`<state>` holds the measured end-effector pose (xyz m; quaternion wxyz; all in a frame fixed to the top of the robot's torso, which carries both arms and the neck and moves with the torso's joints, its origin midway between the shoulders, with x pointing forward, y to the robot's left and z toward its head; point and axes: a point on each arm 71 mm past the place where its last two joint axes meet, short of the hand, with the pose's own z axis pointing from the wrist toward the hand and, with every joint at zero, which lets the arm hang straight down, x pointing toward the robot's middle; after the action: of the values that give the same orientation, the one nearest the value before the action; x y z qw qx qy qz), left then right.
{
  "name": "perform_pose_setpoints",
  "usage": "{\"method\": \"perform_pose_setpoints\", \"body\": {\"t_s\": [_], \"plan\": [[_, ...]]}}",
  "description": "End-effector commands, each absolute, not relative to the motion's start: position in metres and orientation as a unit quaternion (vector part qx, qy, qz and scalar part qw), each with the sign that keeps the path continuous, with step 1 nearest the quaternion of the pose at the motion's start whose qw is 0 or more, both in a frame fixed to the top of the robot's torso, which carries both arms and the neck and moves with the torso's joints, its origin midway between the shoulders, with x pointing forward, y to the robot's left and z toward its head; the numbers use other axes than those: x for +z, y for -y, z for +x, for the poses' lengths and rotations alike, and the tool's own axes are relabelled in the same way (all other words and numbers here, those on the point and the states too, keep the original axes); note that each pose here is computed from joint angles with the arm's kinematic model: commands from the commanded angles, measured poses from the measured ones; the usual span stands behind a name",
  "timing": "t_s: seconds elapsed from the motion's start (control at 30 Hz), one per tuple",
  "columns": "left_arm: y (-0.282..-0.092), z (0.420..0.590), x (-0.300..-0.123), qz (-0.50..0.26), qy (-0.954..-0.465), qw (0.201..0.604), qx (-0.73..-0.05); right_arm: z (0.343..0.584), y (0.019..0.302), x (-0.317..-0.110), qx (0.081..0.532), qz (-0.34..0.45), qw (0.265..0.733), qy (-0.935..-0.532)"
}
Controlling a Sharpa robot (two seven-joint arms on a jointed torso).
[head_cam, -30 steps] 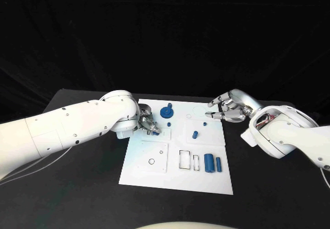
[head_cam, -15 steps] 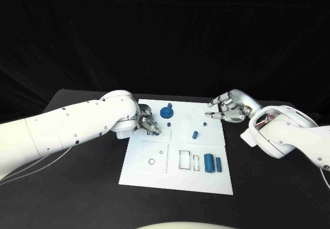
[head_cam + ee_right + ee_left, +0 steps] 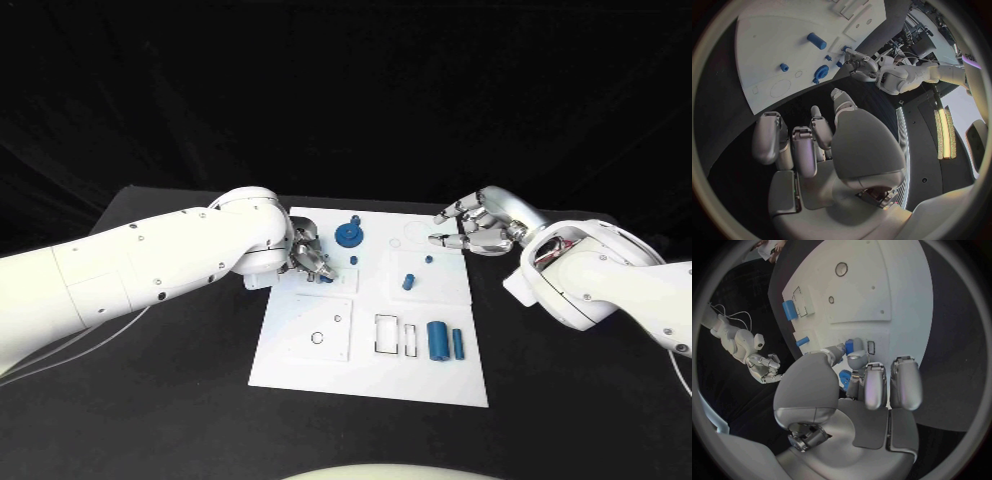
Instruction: Assemble the parts on the task board
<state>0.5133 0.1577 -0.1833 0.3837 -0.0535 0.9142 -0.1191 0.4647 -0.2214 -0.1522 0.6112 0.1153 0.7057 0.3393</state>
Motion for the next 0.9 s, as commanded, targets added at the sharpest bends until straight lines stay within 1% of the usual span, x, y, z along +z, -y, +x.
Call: {"method": "perform_pose_setpoints", "body": {"t_s": [0.03,0.43,0.9], "plan": [[-0.1537,0.51,-0.1859,-0.031,-0.927,0.357,-0.113,0.4644,0.2201,-0.153,0.34,0.111,0.608,-0.709],[-0.1553,0.5139,-0.1855,-0.025,-0.929,0.356,-0.101,0.4646,0.2196,-0.1531,0.34,0.111,0.608,-0.709],[-0.1474,0.5195,-0.1854,-0.025,-0.929,0.355,-0.098,0.4647,0.2184,-0.1532,0.341,0.11,0.607,-0.709]]}}
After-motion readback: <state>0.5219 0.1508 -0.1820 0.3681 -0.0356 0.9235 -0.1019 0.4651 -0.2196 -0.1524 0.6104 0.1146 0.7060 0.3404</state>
